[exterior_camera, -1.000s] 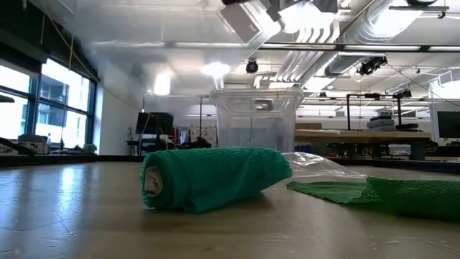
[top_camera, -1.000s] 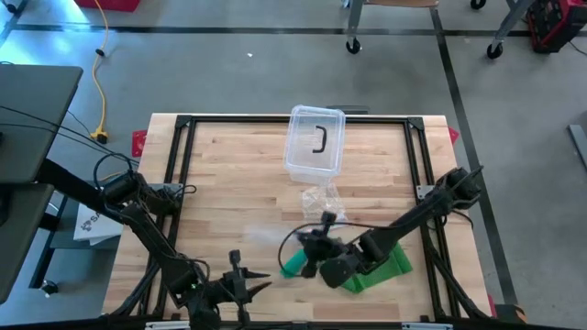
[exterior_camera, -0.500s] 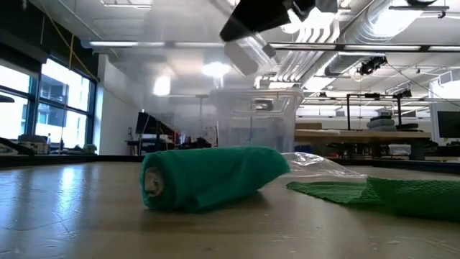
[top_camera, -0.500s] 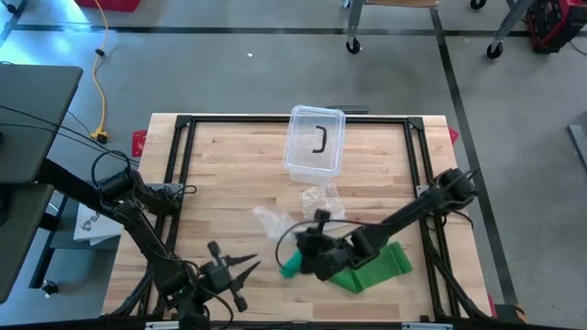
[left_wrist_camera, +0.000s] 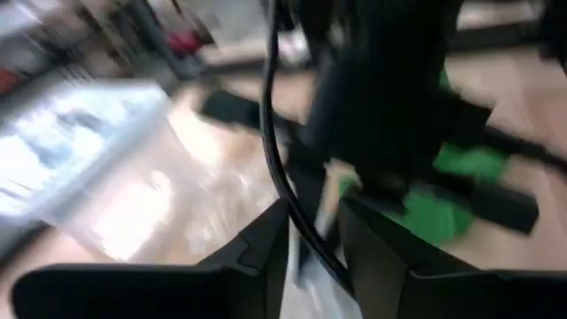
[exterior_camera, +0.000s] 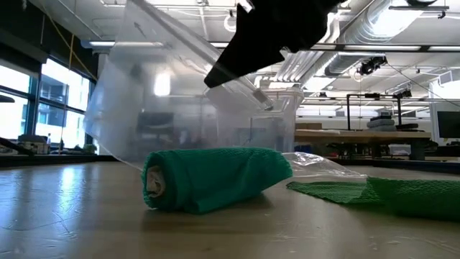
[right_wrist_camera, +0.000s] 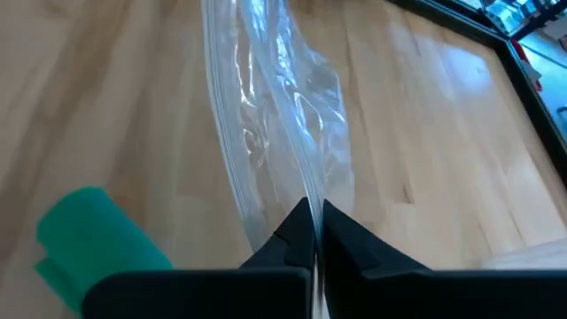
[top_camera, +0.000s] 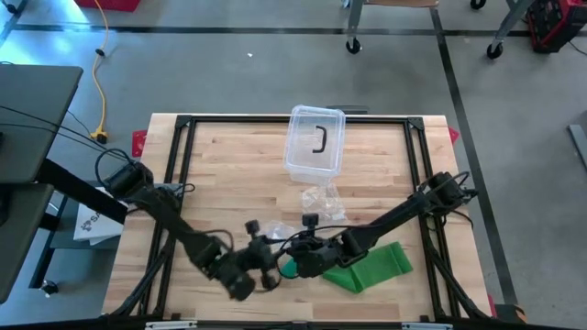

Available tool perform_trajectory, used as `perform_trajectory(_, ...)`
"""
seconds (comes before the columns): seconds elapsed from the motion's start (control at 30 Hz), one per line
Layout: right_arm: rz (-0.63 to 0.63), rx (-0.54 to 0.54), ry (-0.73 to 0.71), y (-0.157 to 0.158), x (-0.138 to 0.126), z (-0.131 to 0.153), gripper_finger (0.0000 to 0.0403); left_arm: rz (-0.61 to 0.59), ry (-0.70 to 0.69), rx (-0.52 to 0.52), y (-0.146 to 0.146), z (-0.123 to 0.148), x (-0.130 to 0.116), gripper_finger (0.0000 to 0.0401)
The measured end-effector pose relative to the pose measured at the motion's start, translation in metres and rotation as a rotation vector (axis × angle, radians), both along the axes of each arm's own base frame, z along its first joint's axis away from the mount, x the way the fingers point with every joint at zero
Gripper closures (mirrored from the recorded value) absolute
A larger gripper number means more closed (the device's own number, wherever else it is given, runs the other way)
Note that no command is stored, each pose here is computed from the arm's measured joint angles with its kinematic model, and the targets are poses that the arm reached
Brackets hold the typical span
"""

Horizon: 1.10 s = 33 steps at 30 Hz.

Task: Roll bandage
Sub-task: Put the blue bandage into the transparent zip bag

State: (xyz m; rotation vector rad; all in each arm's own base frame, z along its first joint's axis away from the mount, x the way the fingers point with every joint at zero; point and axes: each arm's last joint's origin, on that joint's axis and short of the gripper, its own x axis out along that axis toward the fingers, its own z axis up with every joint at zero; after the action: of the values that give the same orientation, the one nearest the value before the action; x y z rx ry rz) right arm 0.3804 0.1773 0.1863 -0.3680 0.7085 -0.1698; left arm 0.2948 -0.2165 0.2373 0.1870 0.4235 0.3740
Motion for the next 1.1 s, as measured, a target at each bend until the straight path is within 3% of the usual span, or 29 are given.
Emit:
perform_trajectory(0.1, -0.008, -0.005, -0.006, -0.001, 0.0, 0.0, 0.0403, 0.023, 0.096, -0.066, 0.016, -0.008, 0.004, 0.0281)
perform_trajectory(0.33, -0.029, 0.001, 0.01, -0.001, -0.002, -0.002, 0.0403, 0.021, 0.167, -0.065, 0.021, -0.012, 0.001, 0.0253)
perform_trajectory(0.53, -0.144, 0.026, 0.033, -0.005, -0.008, -0.006, 0.0403, 0.071, 0.141, -0.029, 0.019, 0.0, -0.021, 0.0252)
perform_trajectory(0.67, -0.144, 0.032, 0.033, -0.005, -0.008, -0.005, 0.0403, 0.09, 0.139, -0.018, 0.021, 0.004, -0.028, 0.0252)
perform_trajectory(0.9, -0.106, 0.04, -0.002, -0.003, -0.004, -0.002, 0.0403, 0.114, 0.135, -0.04, 0.024, 0.003, -0.026, 0.0252)
perform_trajectory(1.1, -0.091, 0.067, -0.018, -0.003, -0.002, 0.0, 0.0403, 0.034, 0.148, -0.049, 0.023, 0.006, -0.016, 0.0252)
